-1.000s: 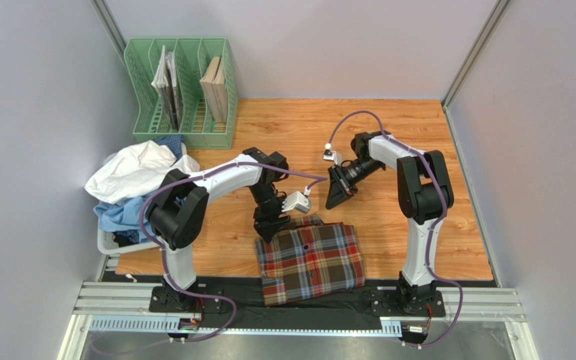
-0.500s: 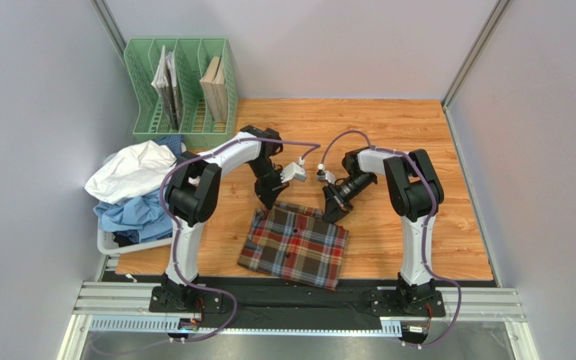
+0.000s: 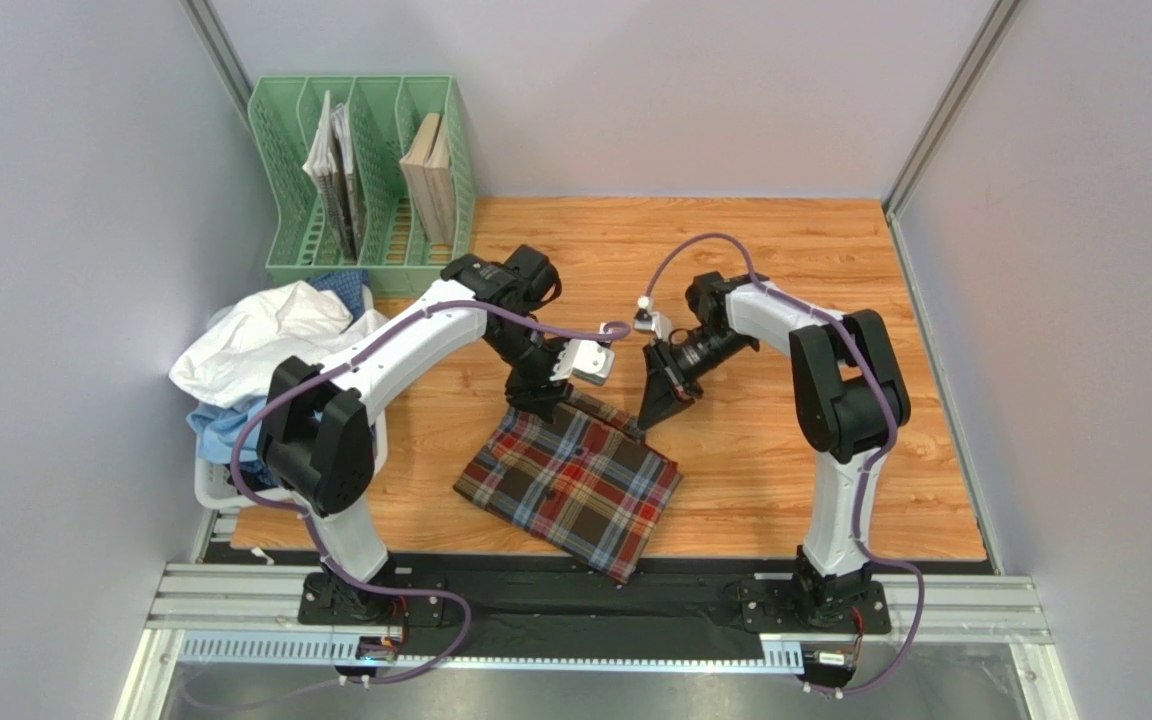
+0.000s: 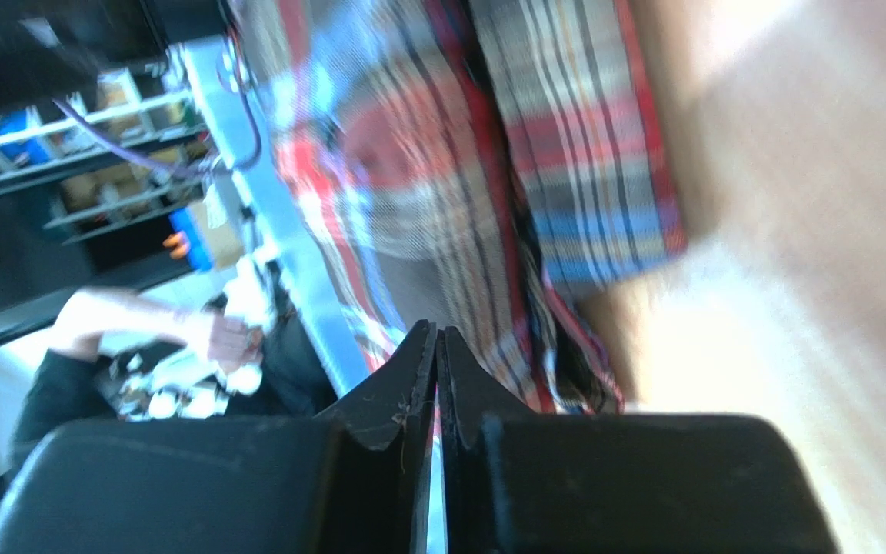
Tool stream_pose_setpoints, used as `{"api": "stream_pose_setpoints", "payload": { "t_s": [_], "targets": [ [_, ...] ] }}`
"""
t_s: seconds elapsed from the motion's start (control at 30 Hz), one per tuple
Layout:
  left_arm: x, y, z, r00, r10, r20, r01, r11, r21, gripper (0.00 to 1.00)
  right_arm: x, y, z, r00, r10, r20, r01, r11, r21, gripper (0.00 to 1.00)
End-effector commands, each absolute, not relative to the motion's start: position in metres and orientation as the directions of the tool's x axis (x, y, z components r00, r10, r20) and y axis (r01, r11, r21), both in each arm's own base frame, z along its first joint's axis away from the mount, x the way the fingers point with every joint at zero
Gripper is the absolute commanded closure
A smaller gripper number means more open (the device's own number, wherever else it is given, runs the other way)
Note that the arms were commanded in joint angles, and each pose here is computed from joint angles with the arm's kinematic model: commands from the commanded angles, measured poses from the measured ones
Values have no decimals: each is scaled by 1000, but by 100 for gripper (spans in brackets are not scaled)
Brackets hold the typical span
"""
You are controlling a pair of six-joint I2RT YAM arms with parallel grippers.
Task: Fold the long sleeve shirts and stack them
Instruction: Fold the shirt
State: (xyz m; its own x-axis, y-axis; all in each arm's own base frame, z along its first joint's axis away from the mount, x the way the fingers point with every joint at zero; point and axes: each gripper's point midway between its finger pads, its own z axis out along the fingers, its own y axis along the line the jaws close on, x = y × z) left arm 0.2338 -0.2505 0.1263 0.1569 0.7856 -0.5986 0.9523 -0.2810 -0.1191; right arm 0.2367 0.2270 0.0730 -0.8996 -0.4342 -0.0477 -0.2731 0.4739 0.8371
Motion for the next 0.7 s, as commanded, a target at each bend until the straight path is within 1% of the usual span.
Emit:
{"api": "stream_pose_setpoints", "payload": {
  "t_s": [0.0, 0.03, 0.23, 0.27, 0.47, 0.6, 0.63, 0.67],
  "targets": [
    [252, -292, 143, 350, 668, -657, 910, -410, 67, 45, 274, 253, 103, -903, -388, -185, -358, 442, 823, 92],
    [253, -296, 140, 361, 664, -655, 904, -422, 69, 45, 276, 255, 96, -910, -385, -156, -334, 454, 826, 92],
    [261, -318, 108, 384, 683, -622, 889, -455, 50, 45, 293, 270, 73, -910, -388, -145, -337, 491, 803, 92],
    [262, -319, 104, 384, 685, -619, 889, -456, 48, 45, 293, 271, 65, -914, -387, -122, -320, 500, 805, 93],
    [259, -322, 77, 381, 709, -593, 881, -473, 2, 46, 283, 277, 37, -903, -422, -76, -310, 520, 796, 94],
    [248, -317, 65, 382, 716, -584, 867, -496, -42, 50, 274, 277, 19, -893, -447, -45, -307, 535, 787, 94],
    [247, -316, 64, 377, 720, -582, 867, -495, -50, 57, 273, 276, 16, -892, -451, -42, -310, 540, 783, 94],
    [247, -315, 64, 376, 722, -581, 868, -494, -53, 61, 273, 275, 14, -891, -452, -41, -311, 541, 782, 94]
  ]
}}
